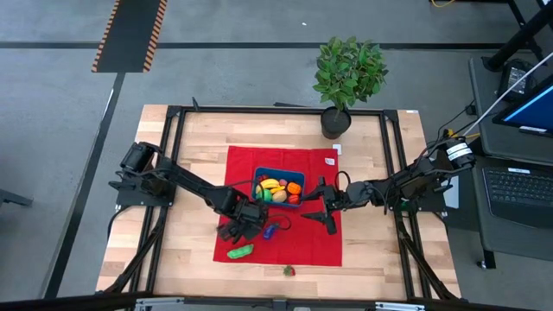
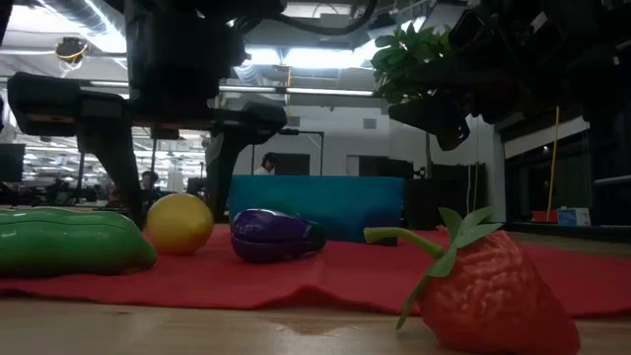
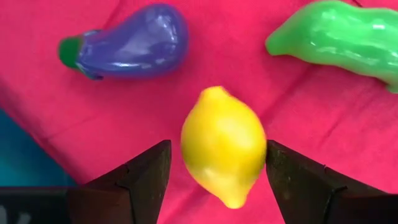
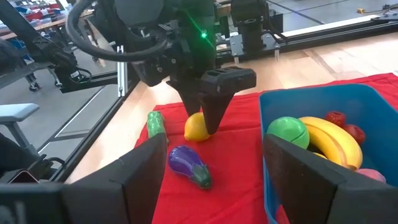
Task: Pick and placing Produce into tupperware
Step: Put the yellow lemon into the blue bin
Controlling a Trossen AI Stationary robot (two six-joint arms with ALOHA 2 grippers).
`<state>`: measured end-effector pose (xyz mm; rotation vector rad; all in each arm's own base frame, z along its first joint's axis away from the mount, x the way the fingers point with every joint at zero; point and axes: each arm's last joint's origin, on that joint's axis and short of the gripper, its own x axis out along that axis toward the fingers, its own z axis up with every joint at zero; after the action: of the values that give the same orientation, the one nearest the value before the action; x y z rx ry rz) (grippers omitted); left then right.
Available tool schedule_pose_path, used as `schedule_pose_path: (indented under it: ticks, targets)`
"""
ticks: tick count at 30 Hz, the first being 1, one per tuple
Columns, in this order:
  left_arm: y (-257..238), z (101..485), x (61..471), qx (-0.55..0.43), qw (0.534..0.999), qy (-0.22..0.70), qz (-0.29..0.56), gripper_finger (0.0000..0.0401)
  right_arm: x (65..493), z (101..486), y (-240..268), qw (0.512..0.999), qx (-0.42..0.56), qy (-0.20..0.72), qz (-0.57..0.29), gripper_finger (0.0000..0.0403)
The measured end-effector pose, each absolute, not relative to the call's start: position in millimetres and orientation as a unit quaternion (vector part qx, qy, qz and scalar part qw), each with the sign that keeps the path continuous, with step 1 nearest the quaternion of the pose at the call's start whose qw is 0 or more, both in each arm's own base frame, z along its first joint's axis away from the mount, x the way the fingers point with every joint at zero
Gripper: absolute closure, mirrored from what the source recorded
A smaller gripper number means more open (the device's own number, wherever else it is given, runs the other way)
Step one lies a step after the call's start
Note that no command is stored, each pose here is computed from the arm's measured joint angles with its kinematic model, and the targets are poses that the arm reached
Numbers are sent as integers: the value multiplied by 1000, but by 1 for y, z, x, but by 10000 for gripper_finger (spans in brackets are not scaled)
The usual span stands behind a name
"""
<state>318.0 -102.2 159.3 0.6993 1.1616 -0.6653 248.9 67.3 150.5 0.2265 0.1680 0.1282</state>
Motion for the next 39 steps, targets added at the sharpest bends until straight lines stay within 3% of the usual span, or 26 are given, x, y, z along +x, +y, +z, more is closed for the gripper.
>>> schedule_pose_path:
  ticks: [31,39]
  targets:
    - [-98,144,322,246,734,559,-298,155,249,149,67,988,111,92,63,136]
    - [-98,144,322,247,735,557,-298,202,249,148,67,987,110,94,62,136]
